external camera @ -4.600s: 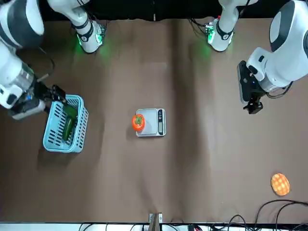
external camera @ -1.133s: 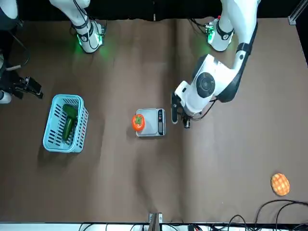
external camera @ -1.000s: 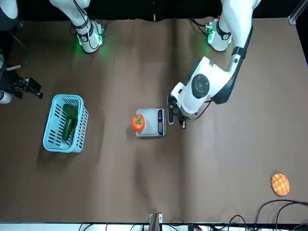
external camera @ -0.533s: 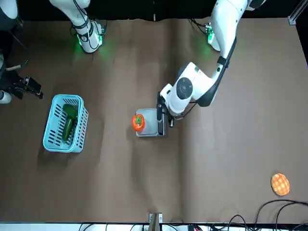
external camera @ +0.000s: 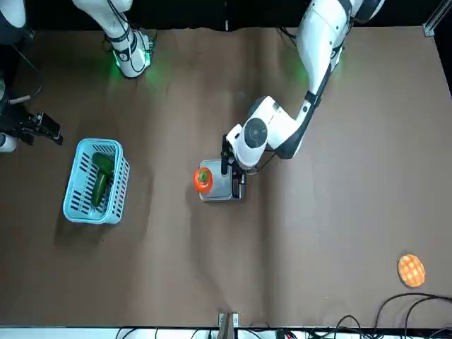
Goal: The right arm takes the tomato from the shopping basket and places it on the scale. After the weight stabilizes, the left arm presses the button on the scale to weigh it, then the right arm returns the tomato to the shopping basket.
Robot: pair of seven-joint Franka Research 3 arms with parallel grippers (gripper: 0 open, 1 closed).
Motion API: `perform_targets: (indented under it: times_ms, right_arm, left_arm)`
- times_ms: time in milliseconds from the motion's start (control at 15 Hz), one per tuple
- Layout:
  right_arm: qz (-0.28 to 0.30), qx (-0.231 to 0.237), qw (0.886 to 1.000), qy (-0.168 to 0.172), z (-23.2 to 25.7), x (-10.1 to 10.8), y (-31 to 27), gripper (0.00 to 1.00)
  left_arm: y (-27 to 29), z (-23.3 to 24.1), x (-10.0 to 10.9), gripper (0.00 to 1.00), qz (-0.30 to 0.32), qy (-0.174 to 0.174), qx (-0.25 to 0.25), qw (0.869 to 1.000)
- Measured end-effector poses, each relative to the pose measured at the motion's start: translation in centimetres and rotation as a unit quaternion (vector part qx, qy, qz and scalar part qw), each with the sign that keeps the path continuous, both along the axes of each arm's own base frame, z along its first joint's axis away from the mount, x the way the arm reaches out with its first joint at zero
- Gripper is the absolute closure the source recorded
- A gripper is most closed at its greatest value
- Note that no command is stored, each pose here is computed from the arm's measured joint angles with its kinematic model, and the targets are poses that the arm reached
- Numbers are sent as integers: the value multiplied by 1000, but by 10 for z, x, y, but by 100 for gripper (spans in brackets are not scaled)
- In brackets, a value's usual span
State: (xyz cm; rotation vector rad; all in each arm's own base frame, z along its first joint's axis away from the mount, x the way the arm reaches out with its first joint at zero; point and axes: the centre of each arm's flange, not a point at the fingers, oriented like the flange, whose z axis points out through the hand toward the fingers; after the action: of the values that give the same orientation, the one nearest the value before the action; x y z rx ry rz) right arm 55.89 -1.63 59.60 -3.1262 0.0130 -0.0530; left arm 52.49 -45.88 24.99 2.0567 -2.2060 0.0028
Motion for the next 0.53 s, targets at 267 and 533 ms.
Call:
perform_targets:
  times_ms: [267,533]
  right_arm:
    - [0,0,1000,0,0,0,0,1]
    - [-1,0,1000,0,0,0,0,1]
  left_arm:
    - [-11,-14,-6,99,-10,-8,13,1000]
    - [-23,-27,-14,99,-13,-11,10,1000]
